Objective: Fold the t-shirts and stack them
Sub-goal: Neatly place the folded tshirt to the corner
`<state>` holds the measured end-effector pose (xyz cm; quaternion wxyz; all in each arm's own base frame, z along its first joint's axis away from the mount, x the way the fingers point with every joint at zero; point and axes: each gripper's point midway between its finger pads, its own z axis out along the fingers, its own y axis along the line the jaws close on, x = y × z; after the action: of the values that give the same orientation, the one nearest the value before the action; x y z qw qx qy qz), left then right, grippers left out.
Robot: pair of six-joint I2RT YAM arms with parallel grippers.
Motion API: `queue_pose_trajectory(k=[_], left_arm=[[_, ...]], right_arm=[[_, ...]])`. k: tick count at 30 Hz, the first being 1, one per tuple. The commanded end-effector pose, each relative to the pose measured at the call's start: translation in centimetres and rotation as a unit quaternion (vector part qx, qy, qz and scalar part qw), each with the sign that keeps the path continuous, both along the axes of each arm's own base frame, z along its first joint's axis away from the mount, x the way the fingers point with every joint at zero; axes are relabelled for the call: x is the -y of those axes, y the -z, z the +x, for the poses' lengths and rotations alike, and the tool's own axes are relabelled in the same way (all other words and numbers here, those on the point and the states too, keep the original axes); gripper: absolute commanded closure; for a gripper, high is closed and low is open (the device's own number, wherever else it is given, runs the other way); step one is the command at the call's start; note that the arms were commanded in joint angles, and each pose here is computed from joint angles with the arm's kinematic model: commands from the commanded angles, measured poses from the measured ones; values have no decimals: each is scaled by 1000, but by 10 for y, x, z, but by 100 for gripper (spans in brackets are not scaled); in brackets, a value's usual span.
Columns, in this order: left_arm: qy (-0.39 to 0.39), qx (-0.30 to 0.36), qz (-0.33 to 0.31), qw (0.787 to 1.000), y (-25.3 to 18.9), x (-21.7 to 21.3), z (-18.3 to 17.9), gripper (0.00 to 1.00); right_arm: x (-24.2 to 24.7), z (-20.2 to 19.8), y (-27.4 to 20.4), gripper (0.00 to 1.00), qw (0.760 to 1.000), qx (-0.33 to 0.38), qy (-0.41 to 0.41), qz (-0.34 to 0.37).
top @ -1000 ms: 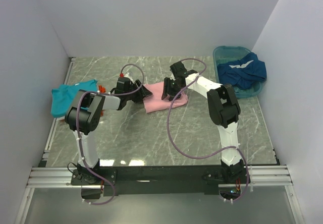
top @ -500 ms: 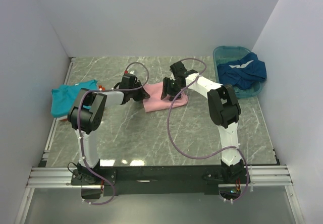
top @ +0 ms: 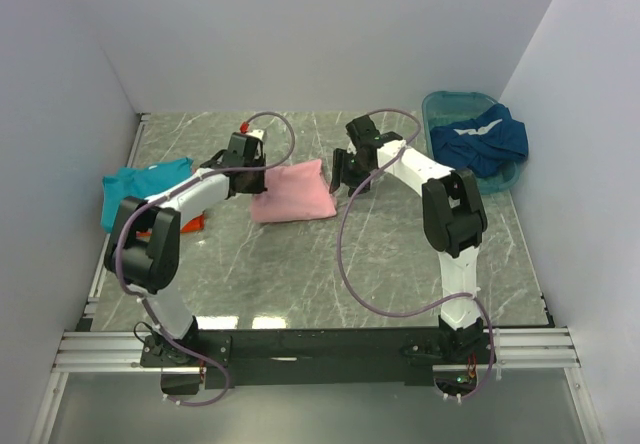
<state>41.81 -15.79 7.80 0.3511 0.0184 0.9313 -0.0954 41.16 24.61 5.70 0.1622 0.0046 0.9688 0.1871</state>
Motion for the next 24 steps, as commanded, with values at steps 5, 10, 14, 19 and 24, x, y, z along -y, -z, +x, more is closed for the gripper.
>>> queue_pose_trajectory(k=[5, 10, 14, 19, 24], left_arm=[[45, 26, 106, 993, -59, -36, -20, 100], [44, 28, 121, 991, -92, -58, -32, 100], [41, 38, 122, 991, -116, -72, -38, 100], [54, 37, 129, 990, -139, -84, -41, 100], [53, 24, 127, 990, -151, -94, -46, 100]], right_arm=[[5, 10, -38, 36, 999, 36, 1, 14], [3, 12, -38, 36, 999, 33, 1, 22], [2, 12, -38, 37, 999, 31, 0, 27], [1, 11, -36, 37, 999, 26, -1, 31], [0, 9, -33, 37, 999, 21, -1, 34]])
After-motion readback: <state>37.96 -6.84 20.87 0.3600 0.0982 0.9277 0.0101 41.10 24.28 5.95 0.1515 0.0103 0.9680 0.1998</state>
